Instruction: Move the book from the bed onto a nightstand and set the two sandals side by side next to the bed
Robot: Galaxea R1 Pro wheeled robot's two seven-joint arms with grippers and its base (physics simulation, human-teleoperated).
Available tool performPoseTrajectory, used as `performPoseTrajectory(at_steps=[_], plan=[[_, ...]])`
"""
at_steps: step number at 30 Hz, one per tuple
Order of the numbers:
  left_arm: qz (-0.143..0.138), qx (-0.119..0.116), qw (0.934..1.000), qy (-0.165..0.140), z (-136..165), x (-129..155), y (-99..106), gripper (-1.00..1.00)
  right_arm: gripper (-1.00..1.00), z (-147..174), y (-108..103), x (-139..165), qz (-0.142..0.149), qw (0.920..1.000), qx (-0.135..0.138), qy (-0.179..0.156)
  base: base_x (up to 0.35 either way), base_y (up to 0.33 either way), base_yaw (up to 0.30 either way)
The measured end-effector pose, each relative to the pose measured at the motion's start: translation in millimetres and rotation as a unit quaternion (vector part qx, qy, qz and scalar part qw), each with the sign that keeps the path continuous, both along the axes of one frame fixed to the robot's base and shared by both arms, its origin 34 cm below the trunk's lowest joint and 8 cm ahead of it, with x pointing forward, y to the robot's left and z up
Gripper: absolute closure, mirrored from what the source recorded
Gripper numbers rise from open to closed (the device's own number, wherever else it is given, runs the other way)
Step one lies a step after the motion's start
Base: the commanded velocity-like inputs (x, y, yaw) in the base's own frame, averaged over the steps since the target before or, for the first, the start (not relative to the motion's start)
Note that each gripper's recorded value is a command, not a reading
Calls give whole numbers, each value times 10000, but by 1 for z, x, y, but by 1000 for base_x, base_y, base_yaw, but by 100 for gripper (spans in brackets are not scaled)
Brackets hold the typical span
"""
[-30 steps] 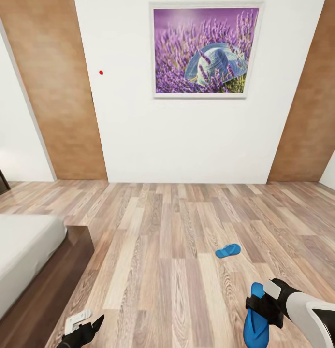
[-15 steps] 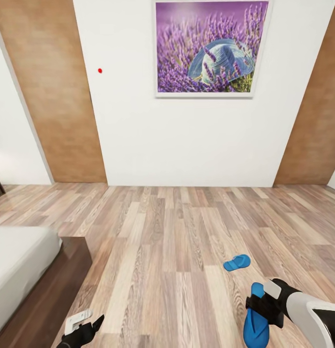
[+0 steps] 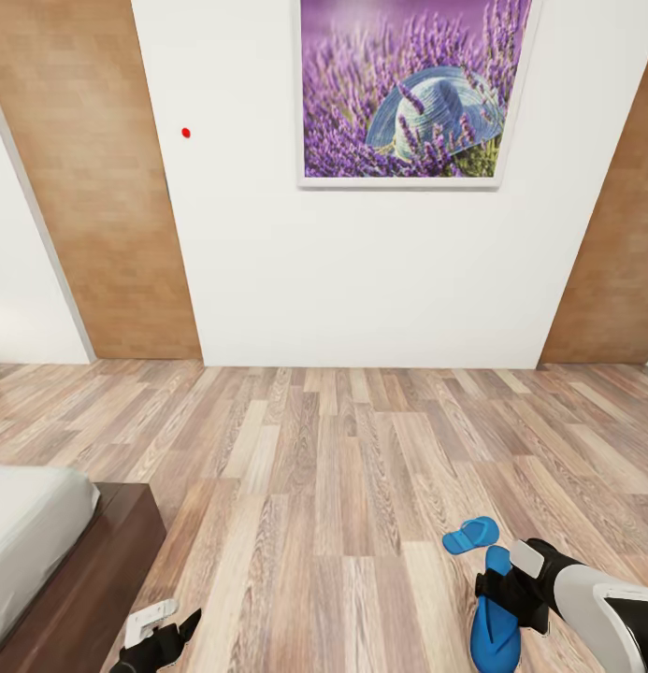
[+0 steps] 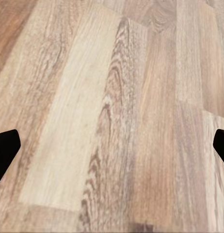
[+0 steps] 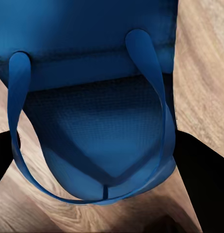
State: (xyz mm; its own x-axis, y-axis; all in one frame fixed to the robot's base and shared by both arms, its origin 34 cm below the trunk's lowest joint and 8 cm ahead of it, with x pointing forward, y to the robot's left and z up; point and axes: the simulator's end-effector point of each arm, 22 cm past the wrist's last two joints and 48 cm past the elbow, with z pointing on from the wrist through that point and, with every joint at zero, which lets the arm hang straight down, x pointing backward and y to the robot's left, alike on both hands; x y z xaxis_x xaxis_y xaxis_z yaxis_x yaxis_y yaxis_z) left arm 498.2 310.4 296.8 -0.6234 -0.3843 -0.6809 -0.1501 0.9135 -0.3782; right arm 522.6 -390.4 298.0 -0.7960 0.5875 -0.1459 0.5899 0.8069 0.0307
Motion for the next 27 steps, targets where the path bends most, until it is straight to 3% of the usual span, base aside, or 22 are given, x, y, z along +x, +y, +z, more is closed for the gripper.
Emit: performPoseTrajectory(at_steps=[27], plan=[[-3, 4, 10000, -1, 0, 0, 0, -100, 100, 0, 0, 0, -1, 10000, 4, -4, 285, 74, 0]])
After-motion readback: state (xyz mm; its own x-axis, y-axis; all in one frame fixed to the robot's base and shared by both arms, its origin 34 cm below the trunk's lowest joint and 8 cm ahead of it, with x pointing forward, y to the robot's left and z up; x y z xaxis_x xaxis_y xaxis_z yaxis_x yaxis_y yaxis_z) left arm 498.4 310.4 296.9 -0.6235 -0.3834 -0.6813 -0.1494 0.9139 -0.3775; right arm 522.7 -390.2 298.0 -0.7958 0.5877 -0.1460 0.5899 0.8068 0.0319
